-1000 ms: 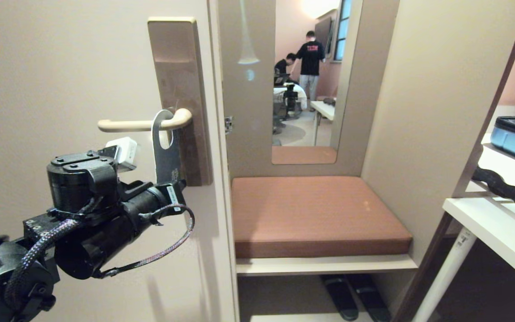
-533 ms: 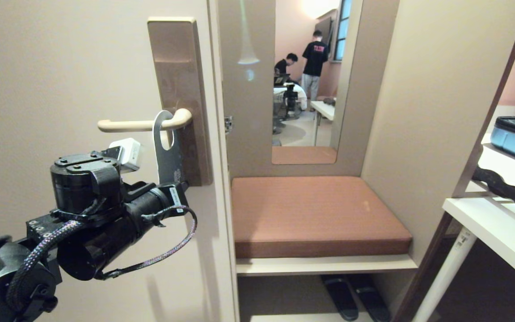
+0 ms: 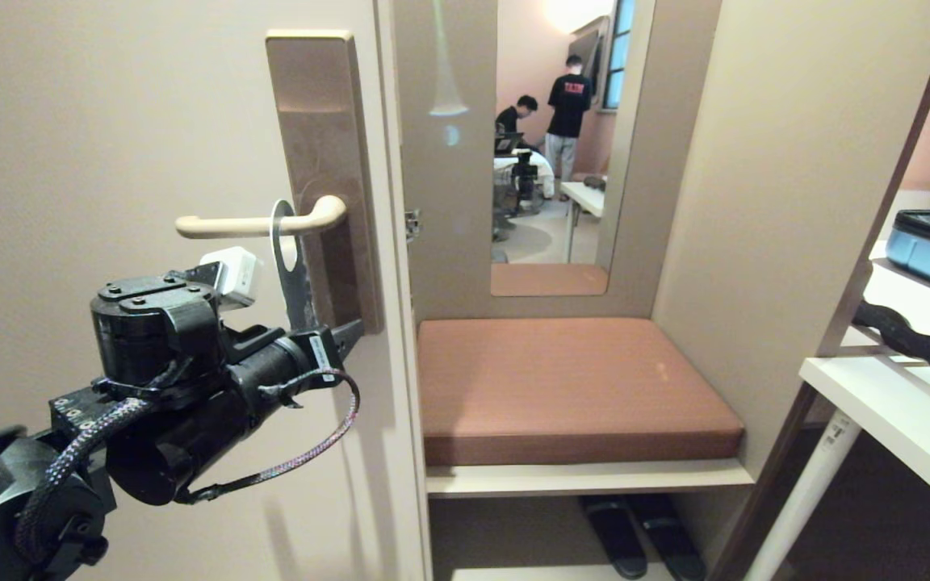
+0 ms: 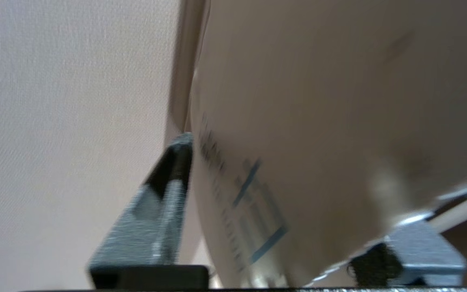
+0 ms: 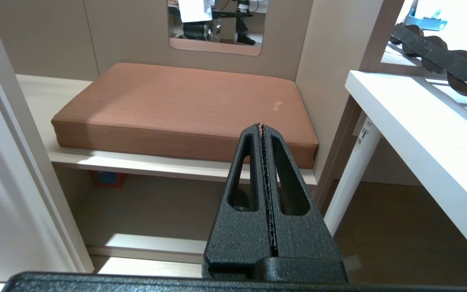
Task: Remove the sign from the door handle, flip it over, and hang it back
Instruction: Hang the sign back with the other side facing out
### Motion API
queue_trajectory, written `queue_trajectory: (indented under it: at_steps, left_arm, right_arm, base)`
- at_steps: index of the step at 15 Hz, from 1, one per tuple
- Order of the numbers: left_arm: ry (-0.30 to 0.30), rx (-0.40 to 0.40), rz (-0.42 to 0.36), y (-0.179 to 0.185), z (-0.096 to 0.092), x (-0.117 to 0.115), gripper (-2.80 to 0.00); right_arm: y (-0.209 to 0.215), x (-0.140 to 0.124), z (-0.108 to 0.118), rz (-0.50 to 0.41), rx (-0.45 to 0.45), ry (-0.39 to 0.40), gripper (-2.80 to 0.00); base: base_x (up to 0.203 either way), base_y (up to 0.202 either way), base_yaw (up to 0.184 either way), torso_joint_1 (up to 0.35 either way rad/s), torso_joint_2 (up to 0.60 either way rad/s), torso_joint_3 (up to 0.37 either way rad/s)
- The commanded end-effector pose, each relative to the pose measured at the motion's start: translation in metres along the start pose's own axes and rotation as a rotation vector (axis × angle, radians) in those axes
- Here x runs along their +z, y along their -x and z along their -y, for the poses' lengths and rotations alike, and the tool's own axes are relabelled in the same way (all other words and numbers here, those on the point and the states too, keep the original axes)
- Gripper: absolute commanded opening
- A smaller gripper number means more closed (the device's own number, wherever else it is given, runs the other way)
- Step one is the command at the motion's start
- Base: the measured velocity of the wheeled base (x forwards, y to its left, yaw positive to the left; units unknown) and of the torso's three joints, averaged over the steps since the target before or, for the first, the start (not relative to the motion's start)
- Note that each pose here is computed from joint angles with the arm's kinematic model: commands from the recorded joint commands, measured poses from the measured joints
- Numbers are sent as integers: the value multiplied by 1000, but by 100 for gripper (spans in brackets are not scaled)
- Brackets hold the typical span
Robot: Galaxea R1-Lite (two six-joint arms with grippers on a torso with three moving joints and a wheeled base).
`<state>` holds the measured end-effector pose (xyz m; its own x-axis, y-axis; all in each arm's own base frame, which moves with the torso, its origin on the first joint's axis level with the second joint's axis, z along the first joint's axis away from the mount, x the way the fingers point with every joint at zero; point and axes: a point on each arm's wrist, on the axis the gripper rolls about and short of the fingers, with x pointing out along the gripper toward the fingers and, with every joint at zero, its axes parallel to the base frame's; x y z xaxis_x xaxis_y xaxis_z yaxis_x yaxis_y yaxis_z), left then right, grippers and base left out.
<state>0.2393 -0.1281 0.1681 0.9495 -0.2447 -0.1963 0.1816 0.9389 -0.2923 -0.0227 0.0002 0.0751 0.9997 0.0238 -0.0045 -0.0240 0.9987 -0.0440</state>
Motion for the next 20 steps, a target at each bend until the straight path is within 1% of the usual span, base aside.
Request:
queue_trajectory:
  at_steps: [1, 4, 6, 9, 16, 20]
  left_arm:
    - [5, -13, 14, 2, 3, 1, 0]
    - [7, -28, 24, 8, 5, 2, 0]
    - [10, -32, 34, 15, 3, 3, 0]
    - [8, -41, 29, 32, -1, 0, 0]
    - [8, -51, 40, 82, -20, -10, 0]
    - [-37, -53, 28, 107, -32, -23, 0]
  right_arm:
    - [0, 0, 0, -1, 1, 1, -280]
    - [0, 0, 0, 0, 1, 0, -280]
    - [0, 0, 0, -2, 2, 1, -280]
    - [0, 0, 0, -2, 1, 0, -280]
    - [0, 0, 0, 0, 1, 0, -280]
    - [0, 0, 0, -1, 2, 0, -280]
  base:
    - [0, 0, 0, 0, 0, 0]
    - [0, 0, 0, 0, 0, 0]
    - [0, 0, 0, 0, 0, 0]
    - [0, 0, 0, 0, 0, 0]
    - [0, 0, 0, 0, 0, 0]
    - [0, 0, 0, 0, 0, 0]
